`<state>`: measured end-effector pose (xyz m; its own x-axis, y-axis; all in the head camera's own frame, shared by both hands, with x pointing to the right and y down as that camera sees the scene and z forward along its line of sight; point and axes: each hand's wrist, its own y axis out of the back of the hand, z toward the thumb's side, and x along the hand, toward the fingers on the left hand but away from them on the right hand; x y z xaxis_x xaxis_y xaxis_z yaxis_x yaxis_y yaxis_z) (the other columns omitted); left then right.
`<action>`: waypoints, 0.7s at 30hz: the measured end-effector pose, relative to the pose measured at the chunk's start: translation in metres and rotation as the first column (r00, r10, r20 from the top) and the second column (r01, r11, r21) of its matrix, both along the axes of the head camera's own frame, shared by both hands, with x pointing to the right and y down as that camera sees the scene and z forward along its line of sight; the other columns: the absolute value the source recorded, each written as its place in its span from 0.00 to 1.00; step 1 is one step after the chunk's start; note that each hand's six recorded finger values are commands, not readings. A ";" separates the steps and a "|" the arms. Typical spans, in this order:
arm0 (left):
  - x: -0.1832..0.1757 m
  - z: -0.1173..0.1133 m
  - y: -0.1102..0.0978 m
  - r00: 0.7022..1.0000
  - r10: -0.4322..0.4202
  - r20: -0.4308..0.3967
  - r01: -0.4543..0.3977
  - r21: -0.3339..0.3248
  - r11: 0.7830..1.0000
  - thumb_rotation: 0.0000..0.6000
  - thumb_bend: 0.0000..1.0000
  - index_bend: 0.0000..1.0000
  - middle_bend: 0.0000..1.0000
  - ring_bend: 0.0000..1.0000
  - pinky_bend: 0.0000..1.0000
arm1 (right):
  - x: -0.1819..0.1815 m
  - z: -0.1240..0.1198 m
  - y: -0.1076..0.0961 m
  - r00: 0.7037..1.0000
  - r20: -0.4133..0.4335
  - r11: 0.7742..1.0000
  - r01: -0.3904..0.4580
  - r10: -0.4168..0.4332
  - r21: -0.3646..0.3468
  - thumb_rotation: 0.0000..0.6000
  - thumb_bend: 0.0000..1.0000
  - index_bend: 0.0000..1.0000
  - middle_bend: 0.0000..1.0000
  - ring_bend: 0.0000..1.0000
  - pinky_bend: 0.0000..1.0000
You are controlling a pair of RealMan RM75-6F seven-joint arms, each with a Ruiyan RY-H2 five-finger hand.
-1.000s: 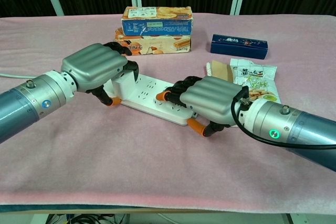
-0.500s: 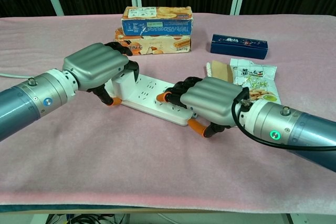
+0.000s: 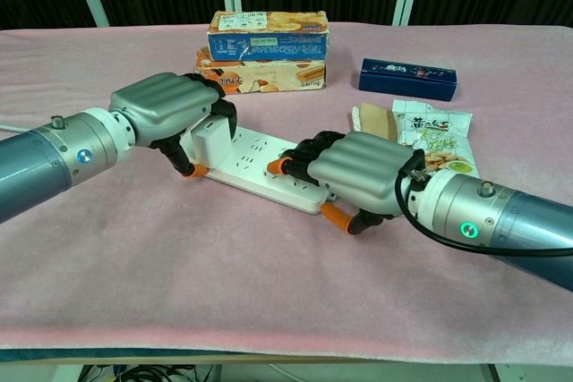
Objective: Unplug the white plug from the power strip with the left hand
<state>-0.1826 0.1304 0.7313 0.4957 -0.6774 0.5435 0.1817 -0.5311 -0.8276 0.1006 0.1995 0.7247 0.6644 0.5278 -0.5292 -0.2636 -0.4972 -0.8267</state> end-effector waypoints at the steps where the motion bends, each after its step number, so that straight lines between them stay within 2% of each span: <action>1: 0.001 -0.001 -0.001 1.000 -0.005 -0.004 0.005 -0.008 1.000 1.00 0.55 0.48 0.51 0.11 0.10 | 0.000 0.000 0.000 1.000 0.000 1.000 0.000 0.000 0.000 1.00 0.57 0.05 0.09 0.06 0.08; 10: 0.002 -0.002 -0.013 1.000 -0.027 0.004 0.027 -0.071 0.997 1.00 0.56 0.50 0.52 0.11 0.10 | -0.001 0.000 0.000 1.000 -0.002 1.000 0.003 -0.003 0.000 1.00 0.57 0.05 0.09 0.06 0.08; 21: 0.004 -0.008 -0.026 0.998 0.011 0.062 -0.003 -0.126 0.992 1.00 0.57 0.51 0.52 0.11 0.09 | 0.000 0.002 0.000 1.000 -0.011 1.000 0.007 -0.007 0.001 1.00 0.57 0.05 0.09 0.06 0.08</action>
<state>-0.1782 0.1040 0.7235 0.4623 -0.5984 0.6544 0.2349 -0.6290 -0.7411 0.1007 0.2000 0.7266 0.6620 0.5241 -0.5358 -0.2759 -0.4942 -0.8244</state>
